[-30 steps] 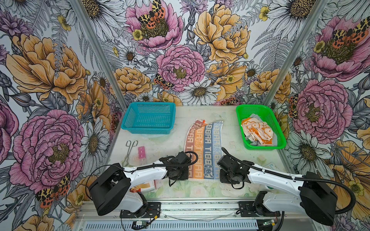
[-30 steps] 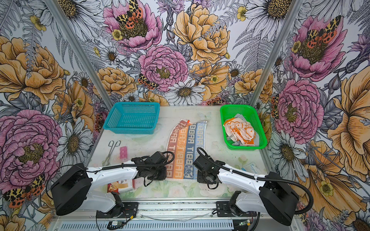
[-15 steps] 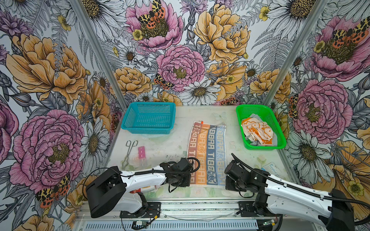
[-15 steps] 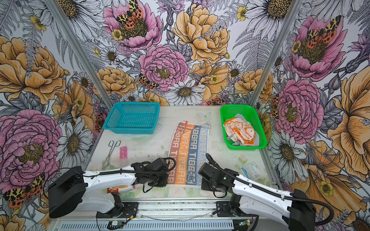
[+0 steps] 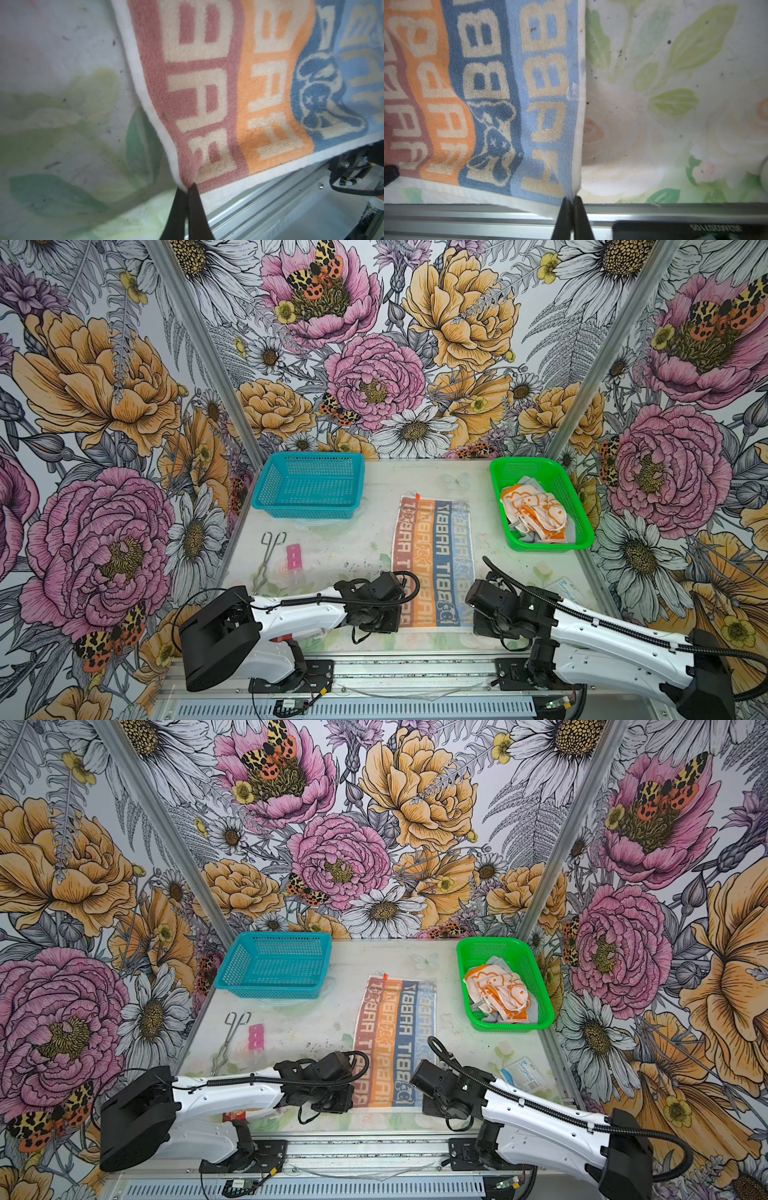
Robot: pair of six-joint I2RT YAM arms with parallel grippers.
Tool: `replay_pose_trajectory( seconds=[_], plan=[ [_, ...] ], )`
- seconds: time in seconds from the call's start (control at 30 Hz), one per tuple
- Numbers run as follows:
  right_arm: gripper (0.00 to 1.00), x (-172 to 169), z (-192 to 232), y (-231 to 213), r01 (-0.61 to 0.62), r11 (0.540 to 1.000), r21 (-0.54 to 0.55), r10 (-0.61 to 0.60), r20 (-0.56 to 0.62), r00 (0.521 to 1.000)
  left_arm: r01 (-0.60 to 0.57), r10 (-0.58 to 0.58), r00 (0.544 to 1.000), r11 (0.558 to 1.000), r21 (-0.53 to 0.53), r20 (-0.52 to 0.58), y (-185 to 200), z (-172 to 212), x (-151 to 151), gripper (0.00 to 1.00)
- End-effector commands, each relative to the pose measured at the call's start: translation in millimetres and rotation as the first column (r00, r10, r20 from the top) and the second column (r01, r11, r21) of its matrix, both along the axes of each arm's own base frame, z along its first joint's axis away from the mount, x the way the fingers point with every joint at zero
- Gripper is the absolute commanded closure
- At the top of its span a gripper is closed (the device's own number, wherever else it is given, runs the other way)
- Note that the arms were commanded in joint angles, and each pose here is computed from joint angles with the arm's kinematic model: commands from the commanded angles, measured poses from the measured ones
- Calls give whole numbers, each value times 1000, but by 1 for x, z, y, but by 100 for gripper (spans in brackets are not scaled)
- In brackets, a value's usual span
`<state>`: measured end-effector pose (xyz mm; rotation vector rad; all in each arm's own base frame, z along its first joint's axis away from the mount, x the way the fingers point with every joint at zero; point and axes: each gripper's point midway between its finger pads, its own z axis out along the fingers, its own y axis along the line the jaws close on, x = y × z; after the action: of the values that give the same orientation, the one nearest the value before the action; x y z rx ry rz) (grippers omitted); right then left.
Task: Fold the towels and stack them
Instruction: 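Grasp the towel's near edge corners with both grippers, then fold the near edge over toward the far edge with both grippers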
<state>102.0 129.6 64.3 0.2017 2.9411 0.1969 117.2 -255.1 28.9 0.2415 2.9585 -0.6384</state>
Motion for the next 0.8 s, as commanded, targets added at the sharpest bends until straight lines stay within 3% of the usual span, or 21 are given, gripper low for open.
replay_pose_trajectory(
  seconds=[0.0, 0.13, 0.33, 0.5, 0.77],
  plan=[
    [100, -1, 5, -10, -8, 999, -36, 8, 12, 1000, 4, -3, 1000, 1000, 12, -16, 3, 3, -2, 100],
    [100, -1, 12, -9, 5, 1000, 15, -6, 38, 999, 12, -13, 1000, 999, -32, -17, 0, 19, -4, 100],
    [100, 35, 46, -4, -1, 1000, 25, -2, 119, 993, 24, -11, 998, 979, -205, 65, -20, 81, 39, 100],
    [100, 94, 79, -9, 5, 1000, -22, -1, 200, 980, 27, 9, 992, 961, -276, 128, -27, 116, 103, 100],
    [100, 198, 107, -15, -10, 1000, -1, 10, 268, 963, -5, 61, 976, 966, -260, 208, -33, 132, 222, 100]
  ],
)
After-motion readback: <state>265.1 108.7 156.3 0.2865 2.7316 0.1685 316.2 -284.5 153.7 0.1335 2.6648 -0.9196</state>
